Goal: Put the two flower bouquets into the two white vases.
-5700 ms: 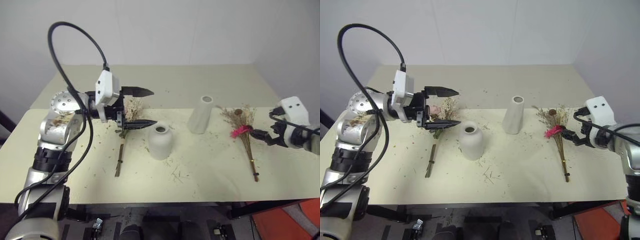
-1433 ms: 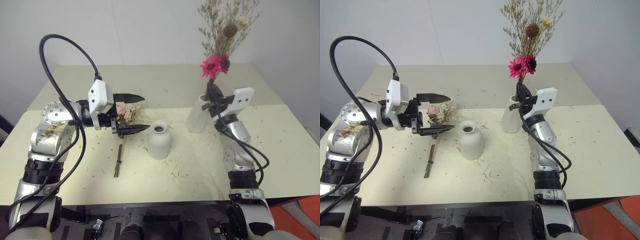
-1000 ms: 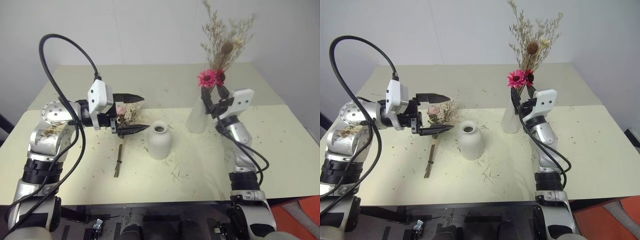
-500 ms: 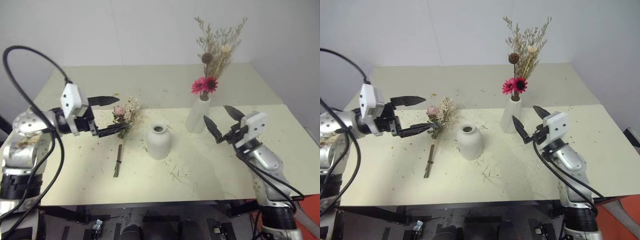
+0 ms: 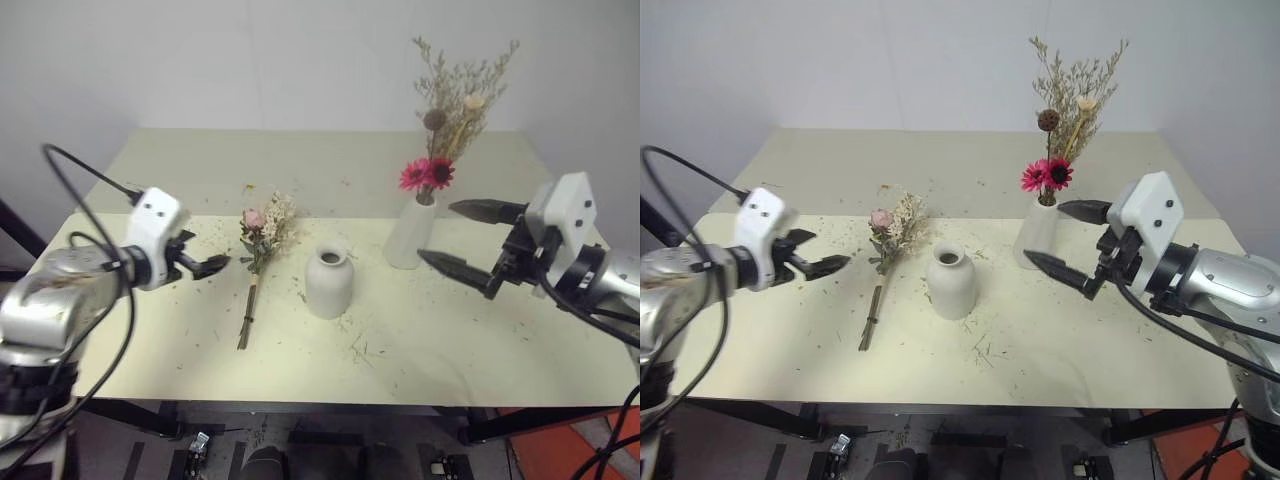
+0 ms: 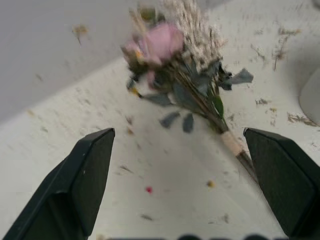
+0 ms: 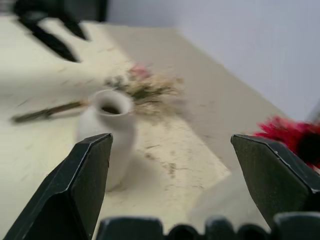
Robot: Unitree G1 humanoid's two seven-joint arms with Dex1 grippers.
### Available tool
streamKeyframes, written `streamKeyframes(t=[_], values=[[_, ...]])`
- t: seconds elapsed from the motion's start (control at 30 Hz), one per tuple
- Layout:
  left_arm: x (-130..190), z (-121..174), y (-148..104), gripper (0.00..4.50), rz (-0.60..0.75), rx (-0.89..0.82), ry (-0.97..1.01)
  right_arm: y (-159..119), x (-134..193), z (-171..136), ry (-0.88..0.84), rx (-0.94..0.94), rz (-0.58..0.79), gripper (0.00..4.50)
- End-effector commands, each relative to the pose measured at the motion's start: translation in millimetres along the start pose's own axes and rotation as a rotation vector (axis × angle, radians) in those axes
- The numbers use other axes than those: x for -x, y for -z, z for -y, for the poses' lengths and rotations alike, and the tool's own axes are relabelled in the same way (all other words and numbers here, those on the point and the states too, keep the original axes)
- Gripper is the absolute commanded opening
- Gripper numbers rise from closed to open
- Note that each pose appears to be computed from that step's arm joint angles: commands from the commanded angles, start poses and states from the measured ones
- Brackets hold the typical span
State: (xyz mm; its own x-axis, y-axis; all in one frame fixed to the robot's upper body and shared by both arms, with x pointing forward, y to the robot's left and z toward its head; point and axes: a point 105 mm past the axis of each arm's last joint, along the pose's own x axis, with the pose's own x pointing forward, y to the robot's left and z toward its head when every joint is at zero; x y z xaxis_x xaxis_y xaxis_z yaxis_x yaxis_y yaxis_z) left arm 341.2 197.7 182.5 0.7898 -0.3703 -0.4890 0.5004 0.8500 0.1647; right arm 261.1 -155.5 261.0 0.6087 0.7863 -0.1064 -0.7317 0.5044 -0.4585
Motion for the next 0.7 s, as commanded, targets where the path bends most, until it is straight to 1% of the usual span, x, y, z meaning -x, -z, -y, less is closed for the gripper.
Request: streamKeyframes(t=[0.03, 0.1, 0.2, 0.4, 0.5, 0.63, 0.7], values=[[-10.2, 2.1, 3.3, 4.50, -0.089, 0.060, -0.045, 0.3, 5.8, 2.9, 0.029, -0.004, -0.026, 4.45], [-15.4, 7.4, 0.8, 4.50, -0.105, 0.107, -0.018, 9.1, 6.6, 2.9, 0.051, 0.000, -0.073, 4.45], [-20.5, 17.7, 1.6, 4.50, -0.142, 0.132, 0.037, 11.3, 6.4, 0.9, 0.058, -0.001, -0.098, 4.45], [-41.2, 19.5, 4.2, 4.50, -0.191, 0.122, 0.022, -5.7, 5.4, -2.4, 0.045, 0.035, -0.080, 4.45], [-52.4, 18.0, 11.3, 4.50, -0.226, 0.139, 0.003, -5.1, 7.2, -1.4, 0.053, 0.034, -0.090, 4.45], [-64.3, 21.7, 15.1, 4.50, -0.239, 0.159, 0.019, -0.2, 10.0, -1.0, 0.071, 0.028, -0.113, 4.45], [-67.8, 22.7, 14.7, 4.10, -0.247, 0.176, 0.024, -0.2, 10.3, -1.6, 0.074, 0.030, -0.115, 4.50]])
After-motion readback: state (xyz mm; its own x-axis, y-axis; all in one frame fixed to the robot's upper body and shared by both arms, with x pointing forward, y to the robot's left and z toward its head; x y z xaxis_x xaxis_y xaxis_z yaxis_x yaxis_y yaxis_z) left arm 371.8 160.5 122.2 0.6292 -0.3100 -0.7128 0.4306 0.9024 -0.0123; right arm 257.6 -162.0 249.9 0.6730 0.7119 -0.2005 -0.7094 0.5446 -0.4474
